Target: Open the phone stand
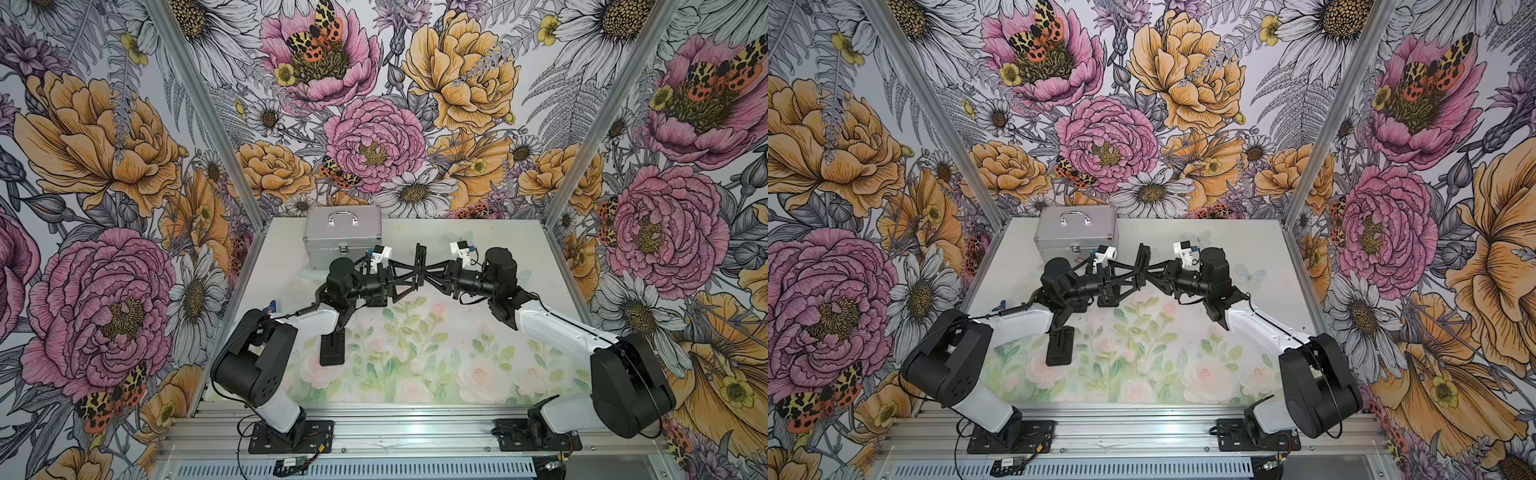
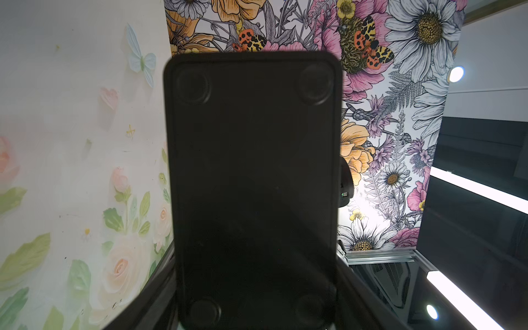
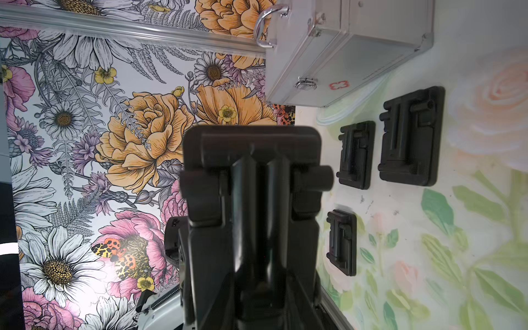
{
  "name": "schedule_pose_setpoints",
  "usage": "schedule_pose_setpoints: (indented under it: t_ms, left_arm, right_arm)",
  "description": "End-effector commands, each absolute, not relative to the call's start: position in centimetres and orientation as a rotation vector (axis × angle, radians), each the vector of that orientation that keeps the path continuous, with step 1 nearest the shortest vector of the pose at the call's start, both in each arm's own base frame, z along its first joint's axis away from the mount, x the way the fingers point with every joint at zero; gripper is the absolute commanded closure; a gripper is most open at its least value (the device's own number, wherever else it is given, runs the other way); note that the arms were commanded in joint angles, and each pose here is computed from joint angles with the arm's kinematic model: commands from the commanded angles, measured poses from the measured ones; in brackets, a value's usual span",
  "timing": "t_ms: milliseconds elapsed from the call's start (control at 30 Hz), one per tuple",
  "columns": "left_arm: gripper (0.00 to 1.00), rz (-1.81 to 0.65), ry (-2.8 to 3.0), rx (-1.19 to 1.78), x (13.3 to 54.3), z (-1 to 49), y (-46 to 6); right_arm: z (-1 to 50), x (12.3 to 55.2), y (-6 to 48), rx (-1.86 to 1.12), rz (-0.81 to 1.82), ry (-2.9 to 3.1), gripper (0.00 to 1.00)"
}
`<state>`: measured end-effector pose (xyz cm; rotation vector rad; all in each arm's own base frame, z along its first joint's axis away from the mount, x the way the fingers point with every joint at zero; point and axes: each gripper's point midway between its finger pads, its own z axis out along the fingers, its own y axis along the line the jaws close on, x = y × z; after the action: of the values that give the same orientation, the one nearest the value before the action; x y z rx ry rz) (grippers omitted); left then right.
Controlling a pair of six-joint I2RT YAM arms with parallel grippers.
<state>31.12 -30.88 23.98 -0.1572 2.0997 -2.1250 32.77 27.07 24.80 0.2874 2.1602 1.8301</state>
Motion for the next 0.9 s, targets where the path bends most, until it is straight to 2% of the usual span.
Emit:
schedule_pose_setpoints:
  t_ms: [0, 867]
  left_arm:
    - [0.63, -2.086, 2.039, -0.19, 32.0, 24.5, -29.5]
    - [0.63, -2.04, 2.0, -0.28, 33.1, 24.5, -24.6]
  right_arm:
    - [25.9, 33.0, 27.0, 0.252, 1.831, 2.106, 1.0]
    - [26.4, 33.8, 23.9, 0.298, 1.799, 2.092, 1.0]
